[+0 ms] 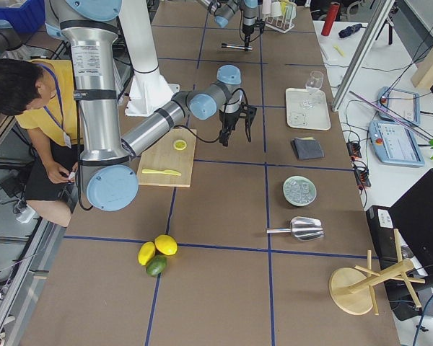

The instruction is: Squeeze lemon into cup

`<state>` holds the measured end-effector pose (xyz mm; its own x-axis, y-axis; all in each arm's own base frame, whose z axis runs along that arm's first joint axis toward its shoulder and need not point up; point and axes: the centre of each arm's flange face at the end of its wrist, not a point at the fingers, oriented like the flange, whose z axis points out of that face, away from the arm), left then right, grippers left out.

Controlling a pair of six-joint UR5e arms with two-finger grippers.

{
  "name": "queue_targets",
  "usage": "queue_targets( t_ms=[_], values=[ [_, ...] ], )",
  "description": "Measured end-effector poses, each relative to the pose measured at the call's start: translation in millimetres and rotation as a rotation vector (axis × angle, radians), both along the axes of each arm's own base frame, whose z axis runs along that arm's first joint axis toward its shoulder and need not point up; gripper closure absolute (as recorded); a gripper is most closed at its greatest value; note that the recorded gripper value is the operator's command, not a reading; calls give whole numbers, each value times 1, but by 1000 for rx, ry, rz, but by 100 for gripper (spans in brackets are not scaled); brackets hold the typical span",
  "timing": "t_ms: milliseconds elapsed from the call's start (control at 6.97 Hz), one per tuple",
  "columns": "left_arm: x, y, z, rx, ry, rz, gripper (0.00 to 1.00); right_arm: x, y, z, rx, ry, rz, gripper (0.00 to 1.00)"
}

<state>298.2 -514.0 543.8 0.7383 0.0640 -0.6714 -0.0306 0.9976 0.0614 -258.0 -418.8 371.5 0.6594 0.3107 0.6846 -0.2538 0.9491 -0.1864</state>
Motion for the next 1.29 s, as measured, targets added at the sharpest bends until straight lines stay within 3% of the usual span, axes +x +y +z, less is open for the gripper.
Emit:
queue_targets(
  t_ms=[574, 861, 1292],
  values=[
    [-4, 2, -14, 28, 14, 2, 0, 3, -1, -2, 3, -6, 0, 0],
    [-29, 18, -33, 120, 34, 49, 0, 29, -11, 3, 13, -4, 19, 0],
    [-127, -2, -26, 286, -1, 96, 0, 117, -28, 79, 59, 22, -96, 0]
  ],
)
